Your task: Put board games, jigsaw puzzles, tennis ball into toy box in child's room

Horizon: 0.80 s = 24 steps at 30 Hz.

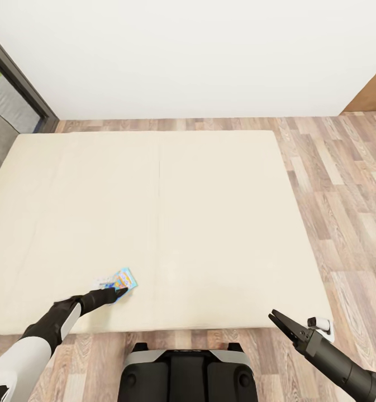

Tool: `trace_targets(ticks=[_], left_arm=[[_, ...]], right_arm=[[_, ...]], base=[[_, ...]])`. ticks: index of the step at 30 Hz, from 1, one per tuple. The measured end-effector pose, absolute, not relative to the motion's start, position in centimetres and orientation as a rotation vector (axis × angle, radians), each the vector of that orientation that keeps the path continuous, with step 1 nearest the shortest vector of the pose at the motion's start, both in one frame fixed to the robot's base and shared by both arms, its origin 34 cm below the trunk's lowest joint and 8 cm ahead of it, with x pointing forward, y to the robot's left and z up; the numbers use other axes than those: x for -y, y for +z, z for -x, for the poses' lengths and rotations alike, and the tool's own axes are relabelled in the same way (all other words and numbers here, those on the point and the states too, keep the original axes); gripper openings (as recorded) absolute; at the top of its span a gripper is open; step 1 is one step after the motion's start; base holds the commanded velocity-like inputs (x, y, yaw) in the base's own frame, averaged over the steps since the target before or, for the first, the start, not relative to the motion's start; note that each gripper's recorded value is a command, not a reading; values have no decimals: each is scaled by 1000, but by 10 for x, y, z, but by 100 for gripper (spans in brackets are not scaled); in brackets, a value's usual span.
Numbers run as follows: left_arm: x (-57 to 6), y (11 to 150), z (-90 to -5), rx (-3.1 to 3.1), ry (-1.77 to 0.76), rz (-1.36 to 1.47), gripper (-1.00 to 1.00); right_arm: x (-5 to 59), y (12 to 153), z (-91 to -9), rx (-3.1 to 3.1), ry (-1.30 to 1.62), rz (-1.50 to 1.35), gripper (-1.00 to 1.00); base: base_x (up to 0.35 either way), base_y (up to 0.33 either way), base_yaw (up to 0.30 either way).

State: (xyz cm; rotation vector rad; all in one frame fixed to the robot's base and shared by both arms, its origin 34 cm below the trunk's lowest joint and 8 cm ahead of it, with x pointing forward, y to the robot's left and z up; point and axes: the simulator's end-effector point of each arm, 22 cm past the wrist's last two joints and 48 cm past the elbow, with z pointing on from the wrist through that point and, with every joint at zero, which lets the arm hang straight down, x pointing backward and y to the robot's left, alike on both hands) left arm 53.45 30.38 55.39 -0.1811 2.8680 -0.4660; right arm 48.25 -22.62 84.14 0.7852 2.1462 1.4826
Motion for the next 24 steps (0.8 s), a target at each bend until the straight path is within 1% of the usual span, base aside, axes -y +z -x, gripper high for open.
trace_targets(ticks=[17, 20, 24], left_arm=[[-304, 556, -537, -2862, -465, 178, 100], [-305, 556, -537, -2863, -464, 178, 100], [-306, 556, -537, -2863, -461, 178, 100]], right_arm=[[227, 843, -483, -2145, 1482, -780, 100], [227, 843, -483, -2144, 1483, -780, 100], [226, 843, -483, -2144, 1483, -781, 100]], base=[[0, -3, 0], [0, 101, 0], [0, 213, 0]])
